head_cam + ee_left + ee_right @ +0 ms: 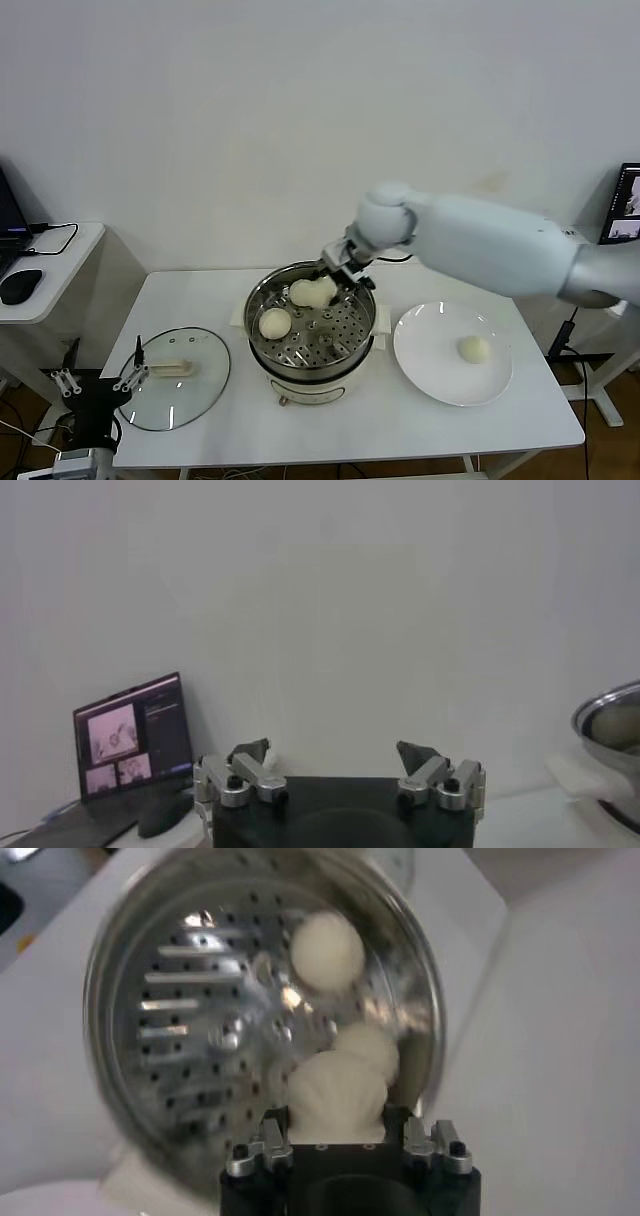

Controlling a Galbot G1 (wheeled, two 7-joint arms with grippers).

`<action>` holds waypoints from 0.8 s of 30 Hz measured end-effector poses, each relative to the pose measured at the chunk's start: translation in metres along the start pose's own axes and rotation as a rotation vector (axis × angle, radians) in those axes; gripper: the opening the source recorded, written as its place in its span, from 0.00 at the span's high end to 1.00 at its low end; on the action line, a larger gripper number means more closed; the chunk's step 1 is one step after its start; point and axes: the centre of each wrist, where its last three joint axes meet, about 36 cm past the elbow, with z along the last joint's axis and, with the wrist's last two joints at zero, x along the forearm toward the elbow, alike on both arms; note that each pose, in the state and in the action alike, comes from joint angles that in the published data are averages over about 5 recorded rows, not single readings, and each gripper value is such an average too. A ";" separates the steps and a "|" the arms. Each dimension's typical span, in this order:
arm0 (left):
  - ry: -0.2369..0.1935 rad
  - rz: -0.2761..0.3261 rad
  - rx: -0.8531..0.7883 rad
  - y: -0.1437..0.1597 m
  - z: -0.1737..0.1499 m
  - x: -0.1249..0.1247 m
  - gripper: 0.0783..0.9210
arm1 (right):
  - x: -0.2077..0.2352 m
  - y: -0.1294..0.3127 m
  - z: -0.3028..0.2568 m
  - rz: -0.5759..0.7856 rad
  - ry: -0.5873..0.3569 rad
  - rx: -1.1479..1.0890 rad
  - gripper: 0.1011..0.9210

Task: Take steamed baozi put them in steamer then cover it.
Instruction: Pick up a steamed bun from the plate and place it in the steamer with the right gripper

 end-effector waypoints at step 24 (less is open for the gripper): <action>0.013 -0.009 0.015 -0.004 0.004 0.002 0.12 | -0.037 0.005 -0.042 -0.161 -0.065 0.429 0.31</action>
